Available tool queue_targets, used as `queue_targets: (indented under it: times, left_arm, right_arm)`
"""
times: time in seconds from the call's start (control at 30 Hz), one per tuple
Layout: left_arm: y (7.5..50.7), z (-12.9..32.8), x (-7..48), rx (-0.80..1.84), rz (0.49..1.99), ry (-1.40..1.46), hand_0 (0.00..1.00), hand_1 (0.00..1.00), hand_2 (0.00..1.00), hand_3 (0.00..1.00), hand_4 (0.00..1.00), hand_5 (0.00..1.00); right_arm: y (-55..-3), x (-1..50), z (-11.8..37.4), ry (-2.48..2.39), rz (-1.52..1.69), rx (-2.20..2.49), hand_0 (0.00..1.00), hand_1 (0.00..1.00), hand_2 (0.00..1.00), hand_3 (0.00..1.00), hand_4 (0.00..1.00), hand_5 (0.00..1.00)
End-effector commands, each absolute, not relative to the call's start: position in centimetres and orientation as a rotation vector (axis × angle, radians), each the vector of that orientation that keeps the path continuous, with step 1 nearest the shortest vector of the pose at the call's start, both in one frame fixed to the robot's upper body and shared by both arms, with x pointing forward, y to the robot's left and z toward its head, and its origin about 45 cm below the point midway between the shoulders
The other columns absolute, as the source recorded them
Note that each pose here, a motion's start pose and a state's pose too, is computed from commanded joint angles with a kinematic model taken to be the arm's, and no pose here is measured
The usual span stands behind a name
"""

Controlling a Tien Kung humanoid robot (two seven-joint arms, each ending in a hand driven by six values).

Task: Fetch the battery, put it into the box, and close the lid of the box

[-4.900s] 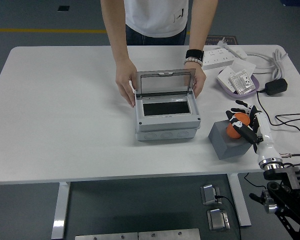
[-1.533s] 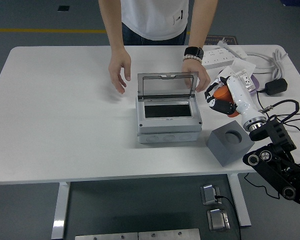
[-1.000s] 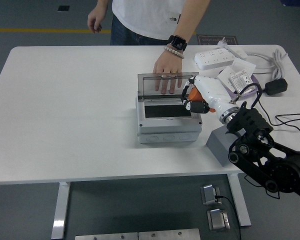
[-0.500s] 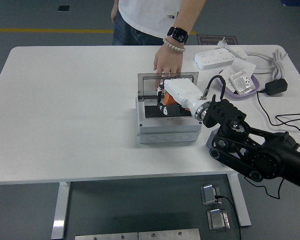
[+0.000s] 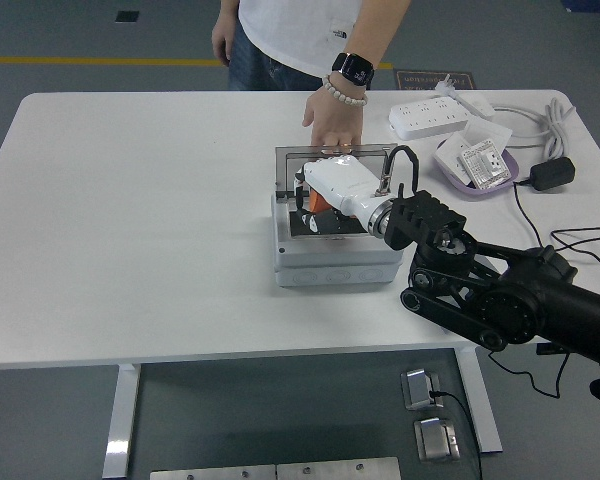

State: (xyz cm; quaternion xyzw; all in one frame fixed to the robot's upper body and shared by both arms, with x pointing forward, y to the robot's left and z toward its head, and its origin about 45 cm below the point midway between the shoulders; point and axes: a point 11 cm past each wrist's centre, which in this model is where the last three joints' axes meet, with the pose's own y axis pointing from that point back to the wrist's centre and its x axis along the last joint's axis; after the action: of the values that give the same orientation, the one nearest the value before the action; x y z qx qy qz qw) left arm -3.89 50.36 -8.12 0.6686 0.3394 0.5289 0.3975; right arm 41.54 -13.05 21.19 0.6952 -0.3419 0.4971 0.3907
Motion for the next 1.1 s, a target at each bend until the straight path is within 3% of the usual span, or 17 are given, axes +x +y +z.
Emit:
queue_targets:
  times: [0.43,0.47,0.63,0.67,0.83,0.87,1.03,1.07,1.1]
  left_arm:
    - [50.25,-8.19,-3.43,1.685,1.340,0.855,0.407,0.554,0.515,0.497,0.002,0.002]
    - [50.26,-8.19,-3.40,1.685,1.341,0.854,0.407,0.555,0.514,0.497,0.002,0.002]
    - [50.26,-8.19,-3.31,1.685,1.340,0.853,0.407,0.555,0.514,0.497,0.002,0.002]
    - [50.24,-8.20,-3.28,1.684,1.340,0.853,0.407,0.554,0.515,0.497,0.002,0.002]
    - [50.17,-8.24,-3.16,1.682,1.338,0.852,0.407,0.554,0.515,0.497,0.002,0.002]
    - [50.15,-8.25,-3.14,1.681,1.338,0.851,0.407,0.554,0.515,0.497,0.002,0.002]
    - [50.10,-8.27,-3.13,1.681,1.337,0.852,0.407,0.554,0.515,0.497,0.002,0.002]
    - [50.11,-8.27,-3.15,1.682,1.337,0.852,0.406,0.554,0.514,0.496,0.002,0.002]
    - [50.12,-8.26,-3.17,1.682,1.337,0.852,0.406,0.554,0.514,0.496,0.002,0.002]
  right_arm:
    - [-13.66,42.27,21.82,-0.916,1.238,1.773,0.087,0.188,0.244,0.257,0.002,0.002]
    - [-13.64,42.25,21.78,-0.916,1.238,1.775,0.149,0.212,0.245,0.246,0.002,0.002]
    - [-13.37,42.01,21.45,-0.909,1.240,1.785,0.149,0.212,0.245,0.246,0.002,0.002]
    - [-13.30,41.96,21.38,-0.908,1.241,1.787,0.275,0.256,0.320,0.336,0.050,0.031]
    - [-13.09,41.79,21.15,-0.898,1.244,1.791,0.275,0.256,0.320,0.336,0.050,0.031]
    - [-13.05,41.76,21.11,-0.896,1.244,1.791,0.330,0.286,0.362,0.384,0.211,0.066]
    - [-12.99,41.63,20.91,-0.886,1.242,1.790,0.330,0.286,0.362,0.384,0.211,0.066]
    - [-13.00,41.62,20.89,-0.886,1.241,1.790,0.371,0.304,0.392,0.422,0.464,0.129]
    - [-13.01,41.61,20.87,-0.885,1.241,1.790,0.371,0.304,0.392,0.422,0.464,0.129]
